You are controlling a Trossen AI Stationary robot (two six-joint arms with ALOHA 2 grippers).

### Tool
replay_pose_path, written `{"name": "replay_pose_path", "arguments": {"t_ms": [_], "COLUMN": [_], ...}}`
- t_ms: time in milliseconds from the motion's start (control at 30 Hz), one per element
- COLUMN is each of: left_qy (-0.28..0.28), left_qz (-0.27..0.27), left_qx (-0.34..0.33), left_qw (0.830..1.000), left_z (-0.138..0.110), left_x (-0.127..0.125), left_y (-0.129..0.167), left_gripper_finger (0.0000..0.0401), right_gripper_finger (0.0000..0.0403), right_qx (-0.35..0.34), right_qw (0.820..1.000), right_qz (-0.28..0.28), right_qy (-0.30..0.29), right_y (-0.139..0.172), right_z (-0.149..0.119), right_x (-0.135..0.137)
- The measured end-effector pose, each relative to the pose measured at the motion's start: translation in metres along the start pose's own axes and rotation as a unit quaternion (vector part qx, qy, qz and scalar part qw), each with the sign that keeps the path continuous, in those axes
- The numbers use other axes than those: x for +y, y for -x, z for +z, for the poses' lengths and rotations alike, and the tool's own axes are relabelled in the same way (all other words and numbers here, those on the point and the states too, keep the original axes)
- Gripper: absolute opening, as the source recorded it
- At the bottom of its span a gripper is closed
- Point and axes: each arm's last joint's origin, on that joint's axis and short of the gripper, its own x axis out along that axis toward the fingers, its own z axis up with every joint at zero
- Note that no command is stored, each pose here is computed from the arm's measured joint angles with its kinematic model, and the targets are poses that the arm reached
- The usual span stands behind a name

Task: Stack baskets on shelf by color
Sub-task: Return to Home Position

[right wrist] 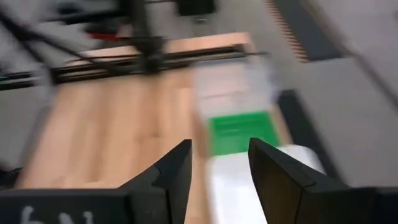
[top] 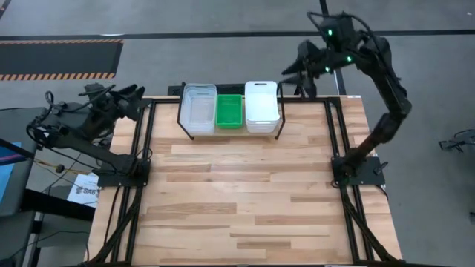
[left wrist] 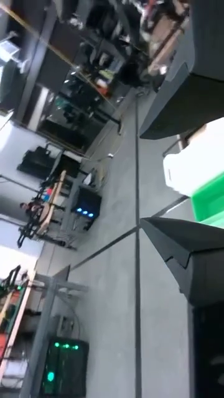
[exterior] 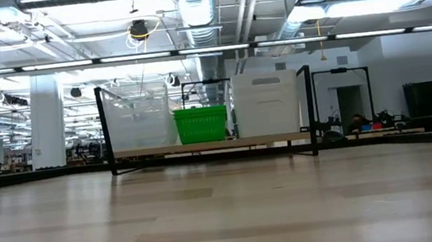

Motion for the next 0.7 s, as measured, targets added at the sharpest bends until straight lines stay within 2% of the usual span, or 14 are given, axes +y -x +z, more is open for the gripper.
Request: {"name": "replay_pose_path", "arguments": {"t_ms": [133, 200, 333, 533, 700], "left_qy": [-0.001, 0.007, -0.008, -0.053, -0.028], "left_qz": [-0.017, -0.034, -0.075, -0.091, -0.118], "left_qx": [0.018, 0.035, 0.086, 0.123, 0.15], "left_qw": [1.0, 0.999, 0.993, 0.987, 0.981], "left_z": [-0.004, -0.01, -0.031, -0.062, -0.092], "left_x": [-0.001, -0.002, -0.008, 0.002, 0.015], "left_y": [-0.001, -0.002, -0.006, -0.009, -0.01], "left_gripper_finger": [0.0204, 0.0204, 0.0204, 0.0203, 0.0203], "right_gripper_finger": [0.0182, 0.0182, 0.0179, 0.0179, 0.0182], "right_qx": [-0.009, -0.022, -0.097, -0.21, -0.225], "right_qw": [0.997, 0.995, 0.989, 0.971, 0.965], "right_qz": [0.073, 0.092, 0.112, 0.112, 0.123], "right_qy": [-0.001, 0.002, 0.019, 0.001, -0.05], "right_y": [0.003, 0.002, -0.004, -0.011, -0.011], "right_z": [-0.008, -0.015, -0.039, -0.105, -0.164], "right_x": [0.031, 0.046, 0.068, 0.08, 0.09]}}
